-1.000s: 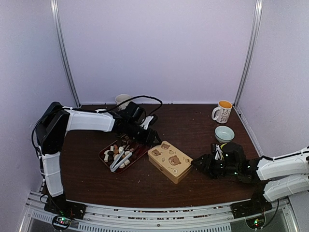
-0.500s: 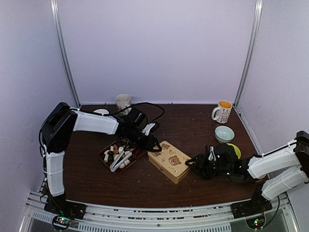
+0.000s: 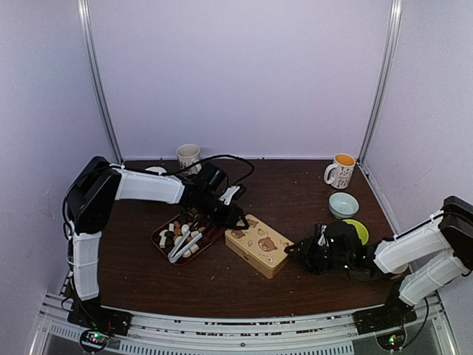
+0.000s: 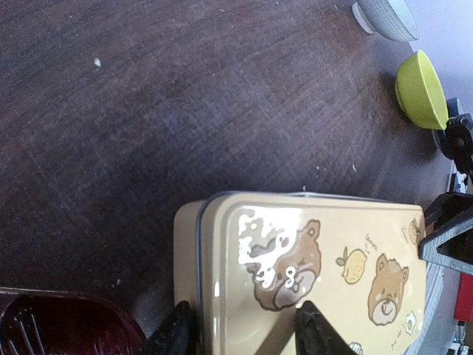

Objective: Pack the chocolate

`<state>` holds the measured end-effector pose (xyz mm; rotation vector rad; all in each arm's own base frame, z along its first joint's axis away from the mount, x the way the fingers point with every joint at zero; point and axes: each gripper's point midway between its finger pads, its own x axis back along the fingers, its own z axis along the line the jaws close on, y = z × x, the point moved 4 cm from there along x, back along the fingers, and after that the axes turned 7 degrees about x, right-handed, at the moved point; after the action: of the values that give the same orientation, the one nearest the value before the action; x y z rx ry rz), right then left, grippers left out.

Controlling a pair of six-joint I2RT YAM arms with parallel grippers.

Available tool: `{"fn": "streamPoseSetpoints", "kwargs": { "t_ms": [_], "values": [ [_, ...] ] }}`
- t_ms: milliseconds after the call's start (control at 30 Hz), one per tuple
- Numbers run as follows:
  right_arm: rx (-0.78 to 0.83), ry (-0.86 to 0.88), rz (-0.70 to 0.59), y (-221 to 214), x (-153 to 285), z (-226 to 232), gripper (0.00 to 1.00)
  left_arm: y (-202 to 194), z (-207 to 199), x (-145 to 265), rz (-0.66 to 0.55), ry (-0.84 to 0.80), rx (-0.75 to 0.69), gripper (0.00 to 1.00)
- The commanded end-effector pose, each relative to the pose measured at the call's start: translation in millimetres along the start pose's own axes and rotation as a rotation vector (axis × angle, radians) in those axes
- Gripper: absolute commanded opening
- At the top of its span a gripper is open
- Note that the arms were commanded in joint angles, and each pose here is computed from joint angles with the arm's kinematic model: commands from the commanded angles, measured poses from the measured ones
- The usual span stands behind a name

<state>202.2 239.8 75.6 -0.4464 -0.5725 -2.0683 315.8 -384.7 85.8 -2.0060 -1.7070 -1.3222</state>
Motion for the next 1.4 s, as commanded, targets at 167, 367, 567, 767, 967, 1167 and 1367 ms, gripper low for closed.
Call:
{"fn": "streamPoseSetpoints", "kwargs": {
  "t_ms": [167, 367, 567, 767, 967, 1167, 1367],
  "values": [
    [-0.004, 0.014, 0.025, -7, -9, -10, 0.24, -39, -16, -32, 0.147, -0.048, -0.024, 0.47],
    [0.084, -0.078, 0.07, -16, -13, -24, 0.26, -46, -9, -35, 0.148, -0.03, -0.004, 0.47],
    [0.126, -0.151, 0.097, -22, -16, -45, 0.25, -55, 0, -40, 0.118, -0.023, 0.047, 0.47],
    [0.249, -0.254, 0.084, -14, -16, -52, 0.25, -67, 17, -34, 0.032, 0.04, 0.078, 0.46],
    [0.373, -0.272, 0.077, -4, -13, -36, 0.3, -66, 19, -32, -0.001, 0.054, 0.077, 0.49],
    [0.489, -0.278, -0.009, 15, 11, -12, 0.48, -43, 0, -4, -0.082, 0.067, 0.011, 0.57],
    [0.567, -0.172, -0.071, 26, 35, 30, 0.51, -17, -19, 50, -0.199, 0.147, -0.06, 0.61]
  ]
}}
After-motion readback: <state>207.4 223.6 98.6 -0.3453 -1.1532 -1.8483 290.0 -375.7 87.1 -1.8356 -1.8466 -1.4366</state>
